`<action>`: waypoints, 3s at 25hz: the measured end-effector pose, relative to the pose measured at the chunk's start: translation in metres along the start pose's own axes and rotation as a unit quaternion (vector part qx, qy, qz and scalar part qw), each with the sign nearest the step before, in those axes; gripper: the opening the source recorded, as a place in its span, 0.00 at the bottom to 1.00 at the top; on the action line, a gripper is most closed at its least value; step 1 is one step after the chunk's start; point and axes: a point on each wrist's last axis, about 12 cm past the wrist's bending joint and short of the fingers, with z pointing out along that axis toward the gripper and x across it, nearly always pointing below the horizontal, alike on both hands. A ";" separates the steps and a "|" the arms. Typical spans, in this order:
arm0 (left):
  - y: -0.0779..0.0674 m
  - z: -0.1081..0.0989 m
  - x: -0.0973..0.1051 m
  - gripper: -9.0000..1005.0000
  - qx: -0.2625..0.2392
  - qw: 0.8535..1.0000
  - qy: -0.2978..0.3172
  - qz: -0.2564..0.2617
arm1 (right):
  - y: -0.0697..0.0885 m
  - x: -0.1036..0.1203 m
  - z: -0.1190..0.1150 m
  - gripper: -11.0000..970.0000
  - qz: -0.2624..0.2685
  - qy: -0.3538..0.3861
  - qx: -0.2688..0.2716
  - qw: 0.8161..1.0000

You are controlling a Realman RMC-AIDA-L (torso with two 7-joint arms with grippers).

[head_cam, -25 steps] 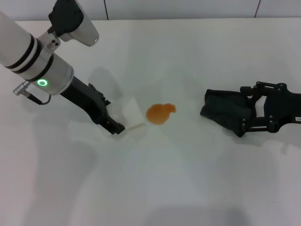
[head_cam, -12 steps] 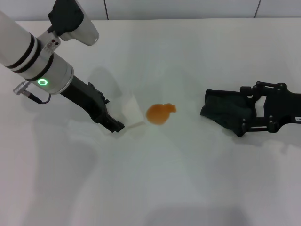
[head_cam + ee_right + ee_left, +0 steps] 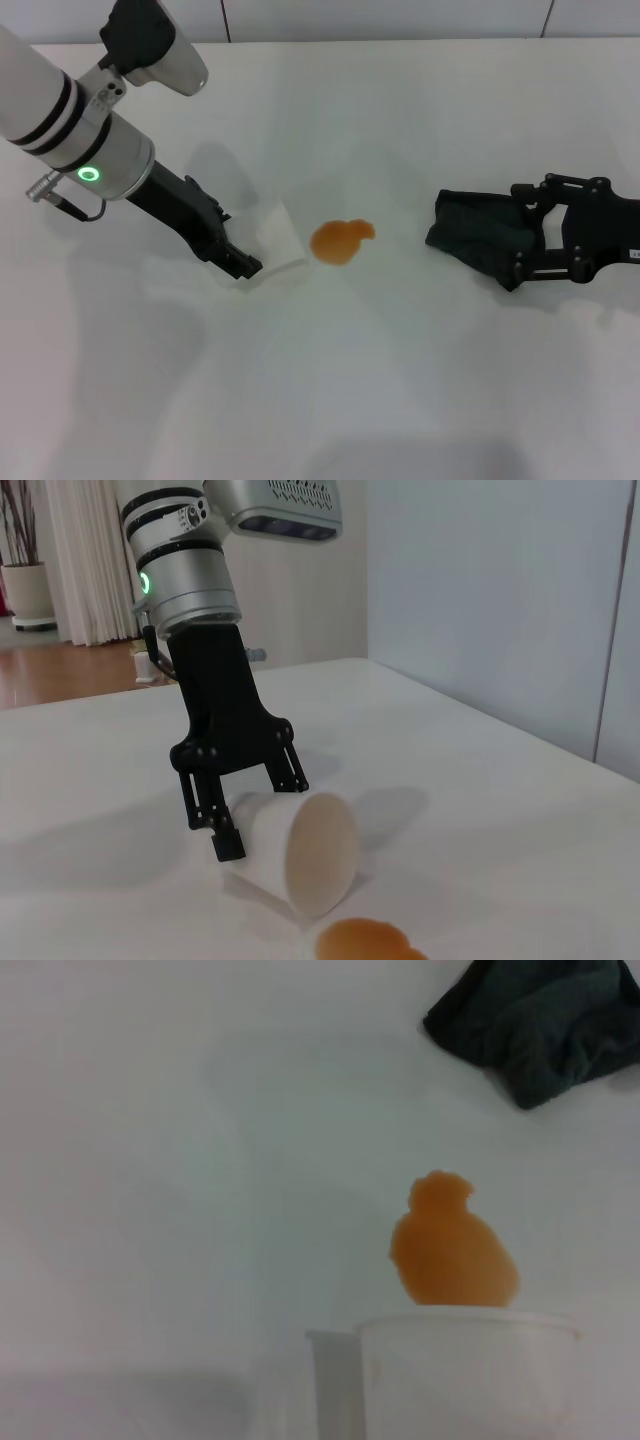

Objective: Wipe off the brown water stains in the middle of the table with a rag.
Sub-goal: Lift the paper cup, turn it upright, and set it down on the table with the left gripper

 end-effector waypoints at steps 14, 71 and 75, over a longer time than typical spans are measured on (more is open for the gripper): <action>0.001 -0.004 -0.004 0.73 -0.003 1.000 -0.009 -0.008 | 0.001 0.001 -0.001 0.88 0.002 -0.001 0.000 1.000; -0.046 0.033 0.158 0.73 -0.149 0.830 -0.503 -0.191 | 0.000 -0.007 -0.008 0.88 -0.001 -0.058 0.018 0.998; -0.048 0.034 0.165 0.73 -0.172 0.839 -0.490 -0.162 | 0.001 -0.006 -0.008 0.88 -0.003 -0.057 0.019 0.998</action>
